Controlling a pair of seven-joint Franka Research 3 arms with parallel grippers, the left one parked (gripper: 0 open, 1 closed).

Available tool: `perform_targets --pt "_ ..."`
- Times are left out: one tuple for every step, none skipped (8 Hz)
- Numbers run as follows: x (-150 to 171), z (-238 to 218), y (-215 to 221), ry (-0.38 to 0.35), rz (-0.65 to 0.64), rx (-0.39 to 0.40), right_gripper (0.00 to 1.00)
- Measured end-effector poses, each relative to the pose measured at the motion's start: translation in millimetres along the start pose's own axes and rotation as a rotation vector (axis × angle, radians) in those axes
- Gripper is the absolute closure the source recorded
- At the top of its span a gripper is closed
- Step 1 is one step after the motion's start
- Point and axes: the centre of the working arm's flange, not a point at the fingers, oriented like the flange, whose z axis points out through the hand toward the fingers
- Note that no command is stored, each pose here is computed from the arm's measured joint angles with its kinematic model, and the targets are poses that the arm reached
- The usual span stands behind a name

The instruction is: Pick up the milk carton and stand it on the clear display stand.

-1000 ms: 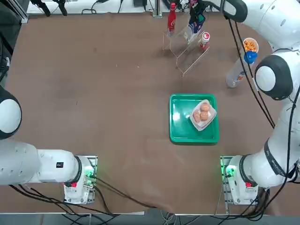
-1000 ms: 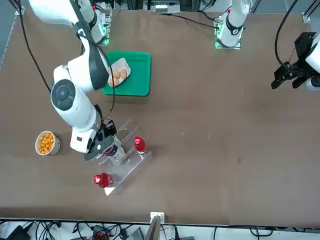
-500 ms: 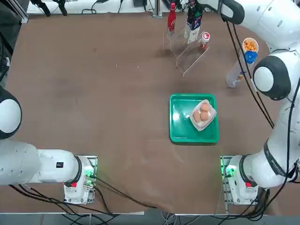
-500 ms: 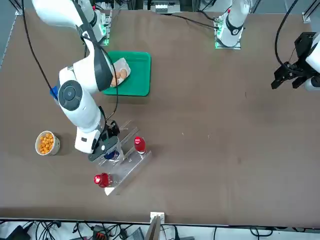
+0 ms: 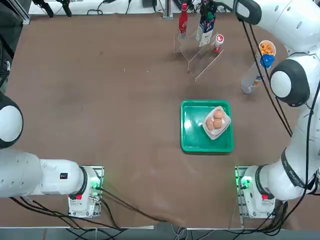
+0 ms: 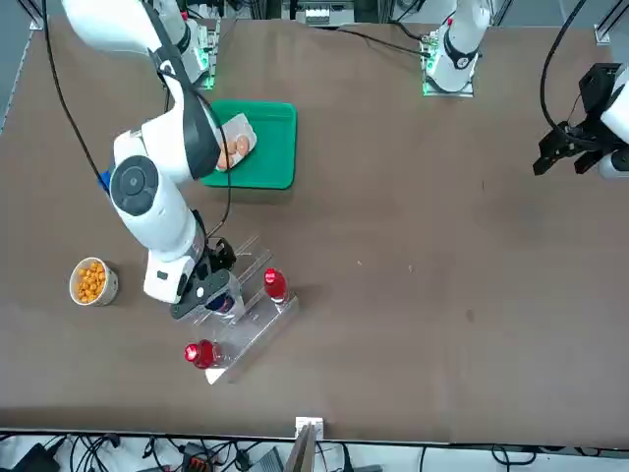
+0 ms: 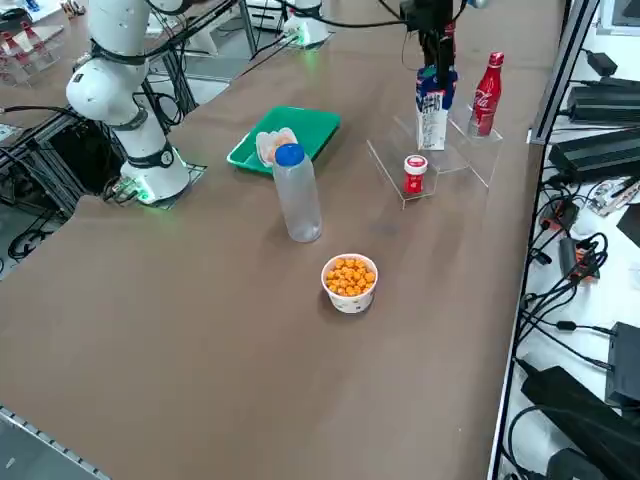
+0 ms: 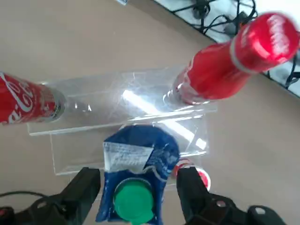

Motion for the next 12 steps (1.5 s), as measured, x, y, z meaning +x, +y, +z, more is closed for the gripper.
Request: perform_targets --pt "2.2 -7.1 2.6 0.015 0.005 -0.004 0.0" --pt "3.9 -12.8 4.2 0.027 0.009 -0.007 0.0" --pt "4.7 -17.2 5.4 0.031 0.019 -0.008 0.0" --pt "3.8 -19.9 6.3 0.02 0.032 -0.007 0.0" --pt "1.8 -23.7 7.3 -0.001 0.04 -0.006 0.0" --pt "-0.8 -34.6 11.6 -0.019 0.054 -0.009 0.0" --pt "-7.0 -55.0 22.3 -0.032 0.09 -0.017 0.0" --pt "-17.7 -80.4 38.8 -0.045 0.136 -0.026 0.0" --pt "-31.4 -106.2 55.8 -0.06 0.173 -0.035 0.01" --pt "-47.3 -130.4 76.0 -0.073 0.219 -0.04 0.02" --pt "-66.5 -152.7 99.3 -0.09 0.268 -0.032 0.03" --pt "-86.9 -170.0 120.1 -0.113 0.311 -0.021 0.02"
